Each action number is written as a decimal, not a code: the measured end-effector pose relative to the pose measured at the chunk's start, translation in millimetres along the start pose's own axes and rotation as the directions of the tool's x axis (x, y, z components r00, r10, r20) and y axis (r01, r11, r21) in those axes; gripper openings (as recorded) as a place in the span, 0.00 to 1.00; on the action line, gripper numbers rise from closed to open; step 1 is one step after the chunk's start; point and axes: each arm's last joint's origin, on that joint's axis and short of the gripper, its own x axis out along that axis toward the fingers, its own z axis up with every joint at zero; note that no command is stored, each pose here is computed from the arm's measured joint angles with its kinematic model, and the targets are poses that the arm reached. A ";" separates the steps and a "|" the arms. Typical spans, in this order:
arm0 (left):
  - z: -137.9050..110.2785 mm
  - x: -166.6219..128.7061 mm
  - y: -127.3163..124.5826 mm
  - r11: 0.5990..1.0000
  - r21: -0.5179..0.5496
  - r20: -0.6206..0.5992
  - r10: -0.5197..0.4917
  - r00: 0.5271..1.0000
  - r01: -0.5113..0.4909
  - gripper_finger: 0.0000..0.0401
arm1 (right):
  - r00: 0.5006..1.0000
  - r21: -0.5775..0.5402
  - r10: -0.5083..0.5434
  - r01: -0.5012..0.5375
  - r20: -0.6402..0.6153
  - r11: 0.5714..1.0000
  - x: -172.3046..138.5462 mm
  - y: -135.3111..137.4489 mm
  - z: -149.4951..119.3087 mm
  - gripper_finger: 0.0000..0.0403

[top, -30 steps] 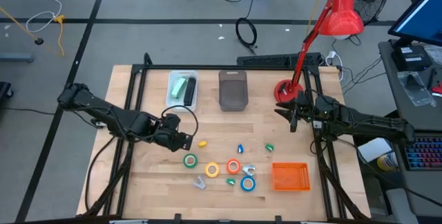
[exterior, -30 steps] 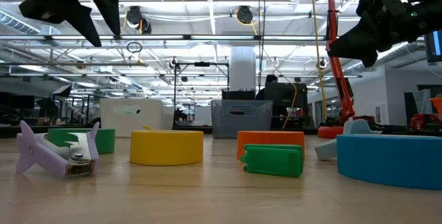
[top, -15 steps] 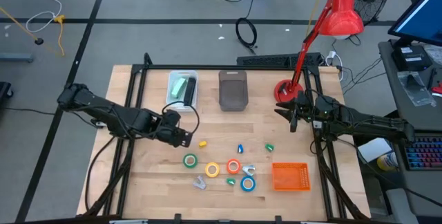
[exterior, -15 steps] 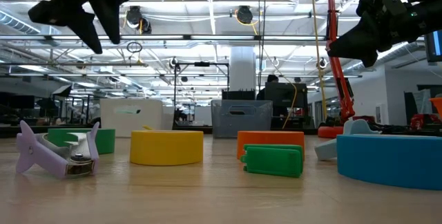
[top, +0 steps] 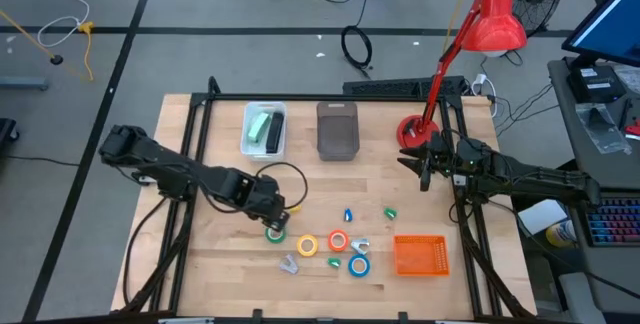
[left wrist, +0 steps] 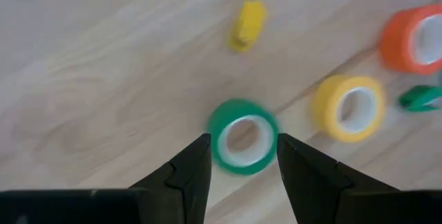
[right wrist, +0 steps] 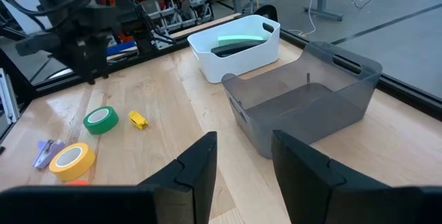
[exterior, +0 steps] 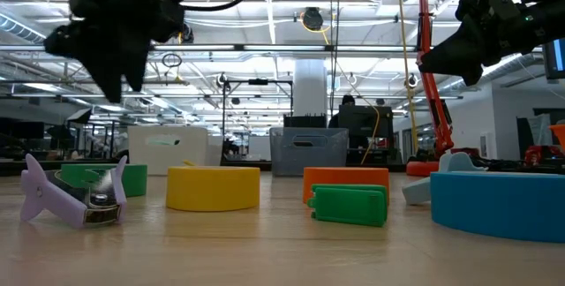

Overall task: Pick and place Stapler, Stapler remover, tape
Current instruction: Put the green tape into the black bin

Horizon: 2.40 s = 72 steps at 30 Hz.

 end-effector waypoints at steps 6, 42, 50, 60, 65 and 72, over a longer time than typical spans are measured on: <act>1.7 1.0 -11.1 0.994 0.021 0.017 -0.104 0.994 0.103 0.41 | 1.000 0.000 -0.001 0.001 -0.005 1.000 0.0 -0.1 -0.5 0.32; -8.0 1.6 0.0 0.983 0.186 -0.062 0.018 0.998 -0.006 0.41 | 1.000 0.011 -0.007 0.007 -0.027 1.000 -0.1 -0.6 -2.7 0.32; -6.5 5.5 0.2 0.980 0.196 -0.001 0.049 0.999 -0.048 0.41 | 1.000 0.005 -0.007 0.007 -0.027 1.000 0.0 -0.6 -2.7 0.32; -6.5 30.9 -2.2 0.980 0.167 -0.053 0.122 0.991 -0.112 0.41 | 1.000 0.004 -0.006 0.007 -0.026 1.000 0.0 -0.6 -2.6 0.32; -6.7 47.8 -2.1 0.976 0.139 -0.068 0.177 0.982 -0.167 0.41 | 1.000 0.004 -0.005 0.005 -0.021 1.000 0.0 -0.5 -2.1 0.32; -7.3 54.5 -3.0 0.979 0.113 -0.096 0.183 0.978 -0.171 0.41 | 1.000 0.004 -0.006 0.006 -0.021 1.000 0.0 -0.6 -2.1 0.32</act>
